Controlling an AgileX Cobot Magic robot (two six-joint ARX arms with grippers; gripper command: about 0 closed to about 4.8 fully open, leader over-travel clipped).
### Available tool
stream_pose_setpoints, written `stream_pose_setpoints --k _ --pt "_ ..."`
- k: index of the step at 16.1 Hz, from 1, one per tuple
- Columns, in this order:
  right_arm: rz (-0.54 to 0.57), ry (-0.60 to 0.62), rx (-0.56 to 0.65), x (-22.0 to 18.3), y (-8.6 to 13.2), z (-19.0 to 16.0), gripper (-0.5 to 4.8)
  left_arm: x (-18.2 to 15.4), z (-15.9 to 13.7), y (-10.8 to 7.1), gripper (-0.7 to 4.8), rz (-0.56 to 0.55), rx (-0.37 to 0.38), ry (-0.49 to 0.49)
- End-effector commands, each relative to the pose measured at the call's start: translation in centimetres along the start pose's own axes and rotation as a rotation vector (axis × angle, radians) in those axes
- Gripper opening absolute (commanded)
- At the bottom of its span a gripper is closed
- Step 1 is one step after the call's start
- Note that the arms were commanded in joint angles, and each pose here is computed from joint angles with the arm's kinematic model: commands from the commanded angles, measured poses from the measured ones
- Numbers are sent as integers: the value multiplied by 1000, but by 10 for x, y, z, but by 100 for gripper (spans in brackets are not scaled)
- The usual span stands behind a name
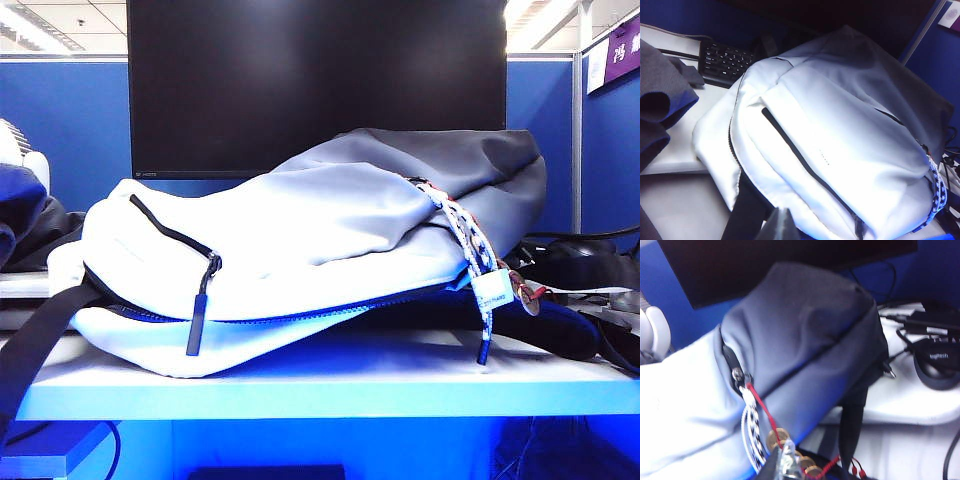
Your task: Take the gray clothes out of the backpack.
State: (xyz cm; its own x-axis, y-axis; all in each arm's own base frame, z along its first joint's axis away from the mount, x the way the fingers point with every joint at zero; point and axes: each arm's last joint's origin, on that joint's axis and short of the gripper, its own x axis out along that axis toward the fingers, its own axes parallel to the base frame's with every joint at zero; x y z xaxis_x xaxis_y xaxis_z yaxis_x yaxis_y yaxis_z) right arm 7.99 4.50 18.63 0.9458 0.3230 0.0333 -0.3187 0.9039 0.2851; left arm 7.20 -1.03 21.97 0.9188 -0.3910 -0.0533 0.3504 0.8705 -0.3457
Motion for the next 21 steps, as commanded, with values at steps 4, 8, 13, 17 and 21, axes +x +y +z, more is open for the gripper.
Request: stream_pose_setpoints --k 4,8,13,17,21 --pt "0 -13 4 0 0 2 -7 -1 2 -1 -5 -6 9 -10" --pt "2 -13 4 0 0 2 -7 0 2 0 -5 47 264 -21" --pt "2 -12 4 0 0 2 -7 9 -8 12 -5 292 381 -123" --pt "2 -13 3 0 0 2 -7 21 -32 23 -5 266 338 -133" --pt "2 -13 3 0 0 2 -7 25 -42 28 -5 266 335 -142"
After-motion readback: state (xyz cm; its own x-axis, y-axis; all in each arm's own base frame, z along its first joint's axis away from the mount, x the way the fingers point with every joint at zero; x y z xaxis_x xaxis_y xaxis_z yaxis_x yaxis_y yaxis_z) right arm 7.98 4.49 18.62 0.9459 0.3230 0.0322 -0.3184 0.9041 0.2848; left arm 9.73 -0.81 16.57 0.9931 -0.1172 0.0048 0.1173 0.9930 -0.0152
